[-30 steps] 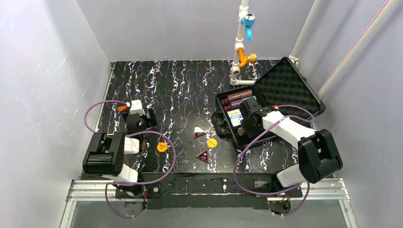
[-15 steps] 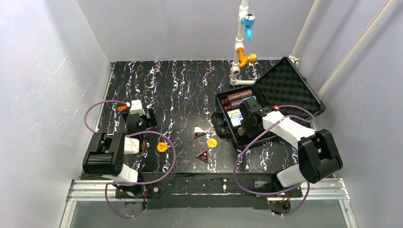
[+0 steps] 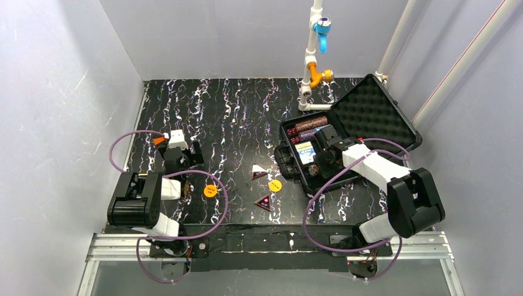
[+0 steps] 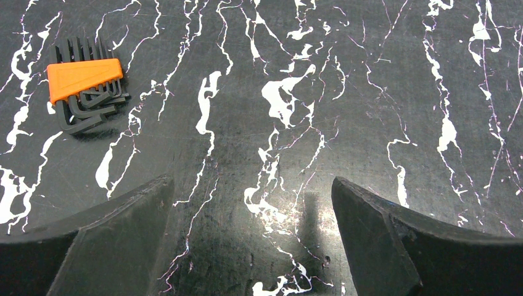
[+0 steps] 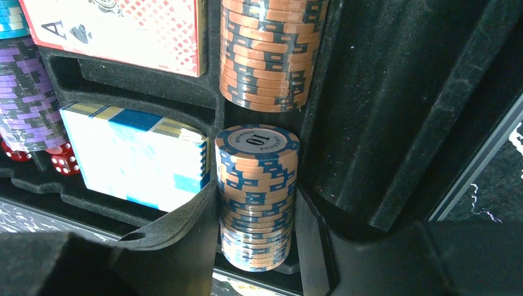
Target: Pack up texas hold em set
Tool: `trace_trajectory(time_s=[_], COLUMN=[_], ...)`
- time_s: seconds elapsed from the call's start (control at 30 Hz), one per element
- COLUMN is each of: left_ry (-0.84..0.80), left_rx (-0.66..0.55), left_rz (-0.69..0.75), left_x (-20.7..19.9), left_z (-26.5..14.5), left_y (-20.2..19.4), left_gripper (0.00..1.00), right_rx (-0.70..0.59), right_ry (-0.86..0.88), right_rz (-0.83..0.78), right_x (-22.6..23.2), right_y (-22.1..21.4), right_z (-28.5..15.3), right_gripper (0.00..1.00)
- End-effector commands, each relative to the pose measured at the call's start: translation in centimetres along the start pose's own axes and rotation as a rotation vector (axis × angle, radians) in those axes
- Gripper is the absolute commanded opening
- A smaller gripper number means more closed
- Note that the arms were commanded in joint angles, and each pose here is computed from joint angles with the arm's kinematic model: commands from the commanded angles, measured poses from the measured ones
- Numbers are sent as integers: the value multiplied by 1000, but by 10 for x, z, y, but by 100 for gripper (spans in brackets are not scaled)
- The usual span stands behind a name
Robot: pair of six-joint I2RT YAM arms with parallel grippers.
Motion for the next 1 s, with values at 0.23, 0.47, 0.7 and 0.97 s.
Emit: trace_trajectory(time_s=[0.23, 0.47, 0.7, 0.97], left_ry=[10, 11, 10, 10], left_rx=[-36, -36, -35, -36], left_rz=[8, 8, 9, 8], left_x=[0, 0, 0, 0], left_z=[1, 1, 1, 1], left_y=[12, 12, 11, 12], left_gripper=[98, 98, 98, 98], right_rx=[-149, -178, -198, -211], right_ry=[9, 10, 27, 64], right_rz=[92, 84, 78, 60], right_x=[1, 0, 5, 13], right_y=[44, 51, 56, 60], right_z=[7, 5, 1, -5], right_gripper=[21, 36, 59, 81])
Point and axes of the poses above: each gripper's point midway between its finger pads, its own z axis out along the fingers, its own x axis along the line the jaws close on, y = z × x, the point moved 1 cm from there along -z, back along the fingers, and after that the axes turned 8 degrees about -z, right-handed, at the moved point
